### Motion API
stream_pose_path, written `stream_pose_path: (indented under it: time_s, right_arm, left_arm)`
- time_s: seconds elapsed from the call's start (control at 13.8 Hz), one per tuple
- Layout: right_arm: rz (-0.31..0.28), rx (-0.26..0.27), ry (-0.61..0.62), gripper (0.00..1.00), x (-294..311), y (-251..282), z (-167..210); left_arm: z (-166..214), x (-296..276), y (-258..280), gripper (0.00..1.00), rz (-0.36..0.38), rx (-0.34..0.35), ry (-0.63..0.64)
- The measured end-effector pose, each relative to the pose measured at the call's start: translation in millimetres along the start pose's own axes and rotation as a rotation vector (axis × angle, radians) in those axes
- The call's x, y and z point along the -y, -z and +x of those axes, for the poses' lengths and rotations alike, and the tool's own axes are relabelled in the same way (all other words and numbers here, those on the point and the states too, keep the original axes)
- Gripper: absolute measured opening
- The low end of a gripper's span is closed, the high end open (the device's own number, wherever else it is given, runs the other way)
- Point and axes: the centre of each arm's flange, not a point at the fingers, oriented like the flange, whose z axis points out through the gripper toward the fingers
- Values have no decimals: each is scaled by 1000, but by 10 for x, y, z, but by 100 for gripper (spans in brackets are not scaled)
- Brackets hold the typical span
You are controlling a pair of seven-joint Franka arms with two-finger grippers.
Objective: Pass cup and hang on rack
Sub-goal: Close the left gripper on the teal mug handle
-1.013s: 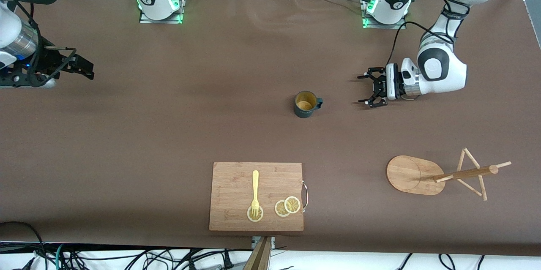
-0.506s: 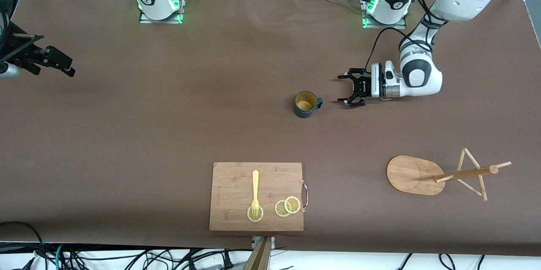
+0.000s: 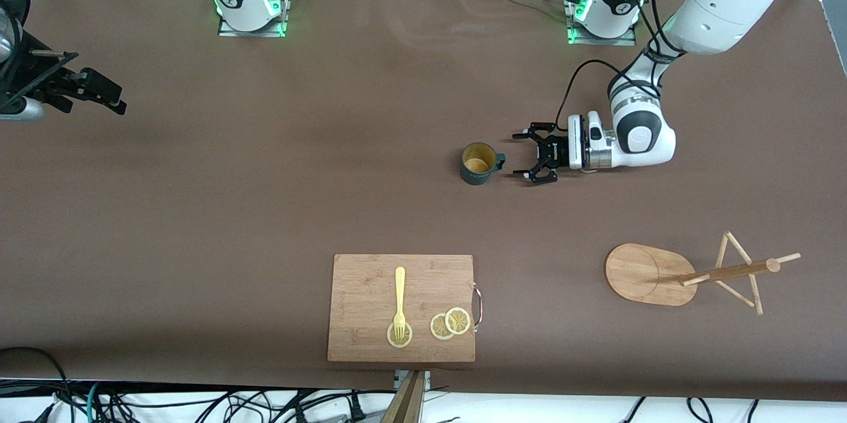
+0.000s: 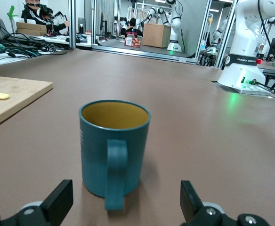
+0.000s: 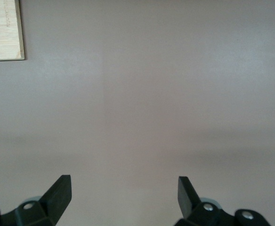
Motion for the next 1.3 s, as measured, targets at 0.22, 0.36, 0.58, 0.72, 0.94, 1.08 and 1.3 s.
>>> stream_pose_path:
  time_s: [0.22, 0.36, 0.58, 0.72, 0.94, 1.08, 1.3]
  right_arm:
    - [2, 3, 9, 100, 46, -7, 15]
    - [1, 12, 12, 100, 61, -49, 38]
    - [1, 41, 12, 100, 63, -108, 38]
    - [1, 50, 11, 100, 59, -114, 29]
    - [1, 76, 10, 100, 53, -135, 0]
    - [1, 78, 10, 100, 54, -137, -2]
    - [1, 81, 10, 100, 50, -141, -4]
  left_arm:
    - [-33, 39, -103, 99, 6, -18, 12]
    - [-41, 33, -190, 99, 7, -28, 19]
    - [-34, 24, -288, 95, -5, -30, 17]
    - [-62, 16, -310, 82, -8, -31, -2]
    - [-85, 10, -318, 62, -9, -31, -18]
    - [-86, 10, -318, 40, -8, -31, -27]
    - [-88, 19, -303, 20, -5, -32, -30]
